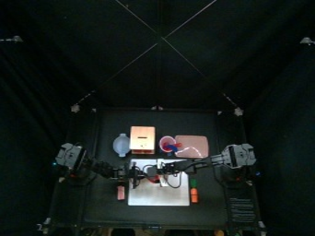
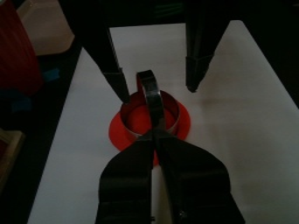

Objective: Get the cutter from the drawer then cut the dough then place the extra dough in the bowl
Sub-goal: Cut the dough

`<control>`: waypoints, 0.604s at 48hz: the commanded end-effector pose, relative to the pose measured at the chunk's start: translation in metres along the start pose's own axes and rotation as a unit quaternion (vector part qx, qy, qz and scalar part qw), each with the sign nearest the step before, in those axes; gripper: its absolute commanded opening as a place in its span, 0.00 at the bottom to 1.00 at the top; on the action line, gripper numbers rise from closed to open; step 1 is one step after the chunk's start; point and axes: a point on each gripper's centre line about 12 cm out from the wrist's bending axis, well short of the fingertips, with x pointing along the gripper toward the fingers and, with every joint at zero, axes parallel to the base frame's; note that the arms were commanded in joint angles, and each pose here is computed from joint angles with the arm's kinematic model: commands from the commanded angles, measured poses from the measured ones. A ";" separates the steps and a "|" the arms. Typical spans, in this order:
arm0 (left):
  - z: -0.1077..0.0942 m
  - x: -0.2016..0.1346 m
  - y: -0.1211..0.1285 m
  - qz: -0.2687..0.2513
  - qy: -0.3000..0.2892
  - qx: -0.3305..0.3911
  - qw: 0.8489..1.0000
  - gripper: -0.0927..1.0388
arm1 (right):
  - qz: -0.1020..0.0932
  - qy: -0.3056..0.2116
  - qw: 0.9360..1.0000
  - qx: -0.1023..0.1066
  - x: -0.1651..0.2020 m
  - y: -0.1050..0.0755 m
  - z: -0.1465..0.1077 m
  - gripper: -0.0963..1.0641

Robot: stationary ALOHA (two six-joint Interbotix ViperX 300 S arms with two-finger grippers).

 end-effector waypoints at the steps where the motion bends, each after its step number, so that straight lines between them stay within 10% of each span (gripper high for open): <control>1: 0.003 0.008 -0.003 -0.001 -0.005 0.000 1.000 0.51 | -0.004 -0.023 1.000 0.001 -0.008 -0.004 0.014 0.86; 29: -0.018 0.018 -0.002 0.001 0.041 0.001 0.999 0.51 | -0.004 -0.021 1.000 0.002 -0.003 -0.004 0.016 0.84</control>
